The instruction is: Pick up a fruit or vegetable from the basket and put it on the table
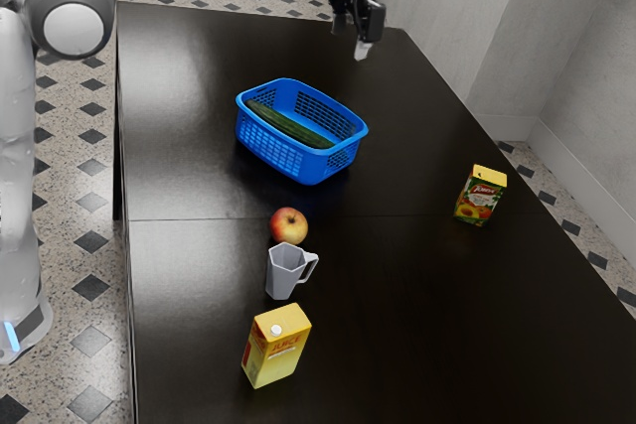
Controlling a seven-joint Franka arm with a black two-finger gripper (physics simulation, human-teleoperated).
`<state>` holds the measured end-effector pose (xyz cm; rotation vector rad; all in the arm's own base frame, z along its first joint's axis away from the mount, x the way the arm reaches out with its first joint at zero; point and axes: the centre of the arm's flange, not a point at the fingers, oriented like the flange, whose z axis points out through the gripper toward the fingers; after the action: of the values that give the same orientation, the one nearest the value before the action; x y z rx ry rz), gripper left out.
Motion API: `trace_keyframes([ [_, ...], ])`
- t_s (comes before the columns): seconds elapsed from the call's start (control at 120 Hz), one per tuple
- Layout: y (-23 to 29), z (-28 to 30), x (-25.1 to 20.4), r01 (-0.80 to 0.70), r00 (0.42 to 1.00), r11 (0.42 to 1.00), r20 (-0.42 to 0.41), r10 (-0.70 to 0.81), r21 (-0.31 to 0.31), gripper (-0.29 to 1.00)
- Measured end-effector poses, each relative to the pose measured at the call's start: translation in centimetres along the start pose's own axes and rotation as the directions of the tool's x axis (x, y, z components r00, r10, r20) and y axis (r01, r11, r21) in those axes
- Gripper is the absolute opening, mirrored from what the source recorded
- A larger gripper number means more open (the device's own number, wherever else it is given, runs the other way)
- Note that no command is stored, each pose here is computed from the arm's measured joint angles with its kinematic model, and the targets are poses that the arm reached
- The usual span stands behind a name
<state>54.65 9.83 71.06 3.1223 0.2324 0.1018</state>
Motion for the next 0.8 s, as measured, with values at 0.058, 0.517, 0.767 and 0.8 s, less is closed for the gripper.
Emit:
trace_keyframes([
  [0.058, -0.2, 0.1, -0.2, -0.002, 1.0, 1.0, 0.014, 0.002, -0.002, 0.7],
  [0.517, 3.2, -9.6, -4.2, -0.105, 0.987, 0.994, -0.127, 0.104, -0.004, 0.7],
  [0.767, -1.5, -3.3, 0.1, -0.012, 1.0, 0.999, 0.001, 0.012, 0.044, 0.7],
  [0.8, -2.6, -2.9, 0.3, 0.007, 1.0, 0.999, 0.01, -0.007, 0.05, 0.7],
])
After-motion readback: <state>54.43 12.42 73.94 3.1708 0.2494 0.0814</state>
